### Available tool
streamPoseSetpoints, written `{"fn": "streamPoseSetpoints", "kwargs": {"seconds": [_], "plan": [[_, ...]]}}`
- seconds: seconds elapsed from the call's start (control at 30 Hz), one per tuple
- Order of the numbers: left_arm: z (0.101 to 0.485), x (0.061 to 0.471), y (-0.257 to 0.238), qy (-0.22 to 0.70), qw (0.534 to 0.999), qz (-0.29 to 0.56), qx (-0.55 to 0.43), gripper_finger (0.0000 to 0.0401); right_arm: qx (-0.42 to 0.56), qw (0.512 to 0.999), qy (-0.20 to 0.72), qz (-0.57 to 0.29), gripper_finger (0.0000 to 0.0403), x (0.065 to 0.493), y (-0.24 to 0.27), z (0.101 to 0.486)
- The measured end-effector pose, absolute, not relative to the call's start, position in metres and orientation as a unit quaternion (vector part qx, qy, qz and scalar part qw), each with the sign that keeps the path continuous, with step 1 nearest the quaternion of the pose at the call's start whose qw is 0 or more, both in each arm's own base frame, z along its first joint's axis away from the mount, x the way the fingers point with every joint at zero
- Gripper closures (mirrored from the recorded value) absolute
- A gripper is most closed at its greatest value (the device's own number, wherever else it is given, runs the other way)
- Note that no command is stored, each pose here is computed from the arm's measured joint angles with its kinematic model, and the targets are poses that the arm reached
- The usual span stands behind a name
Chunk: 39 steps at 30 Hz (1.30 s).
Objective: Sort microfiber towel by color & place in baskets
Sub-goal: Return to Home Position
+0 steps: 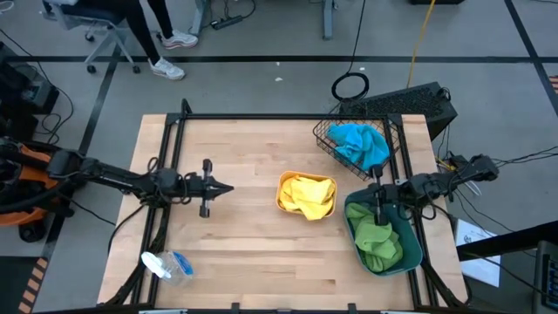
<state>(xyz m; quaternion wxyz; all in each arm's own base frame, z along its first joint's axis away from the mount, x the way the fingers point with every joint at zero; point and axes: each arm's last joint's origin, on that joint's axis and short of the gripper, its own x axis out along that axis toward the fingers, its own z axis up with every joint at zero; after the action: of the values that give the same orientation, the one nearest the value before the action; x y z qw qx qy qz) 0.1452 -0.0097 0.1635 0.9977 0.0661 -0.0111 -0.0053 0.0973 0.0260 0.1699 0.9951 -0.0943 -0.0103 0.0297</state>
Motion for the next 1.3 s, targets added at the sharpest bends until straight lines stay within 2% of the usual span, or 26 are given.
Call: {"fn": "streamPoseSetpoints", "kwargs": {"seconds": [0.43, 0.7, 1.03, 1.3], "plan": [[0.167, 0.139, -0.01, -0.014, 0.998, -0.011, 0.067, 0.0393, -0.099, 0.994, -0.038, 0.027, 0.0403, 0.093, 0.024, 0.174], [0.168, 0.137, -0.009, -0.022, 0.997, -0.011, 0.067, 0.0393, -0.12, 0.987, -0.076, 0.078, 0.0403, 0.093, 0.025, 0.18], [0.168, 0.137, -0.009, -0.021, 0.996, -0.01, 0.08, 0.0393, -0.116, 0.99, -0.067, 0.037, 0.0403, 0.095, 0.012, 0.179], [0.167, 0.137, -0.009, -0.013, 0.996, -0.01, 0.085, 0.0393, -0.091, 0.995, -0.026, 0.025, 0.0403, 0.096, 0.008, 0.172]]}}
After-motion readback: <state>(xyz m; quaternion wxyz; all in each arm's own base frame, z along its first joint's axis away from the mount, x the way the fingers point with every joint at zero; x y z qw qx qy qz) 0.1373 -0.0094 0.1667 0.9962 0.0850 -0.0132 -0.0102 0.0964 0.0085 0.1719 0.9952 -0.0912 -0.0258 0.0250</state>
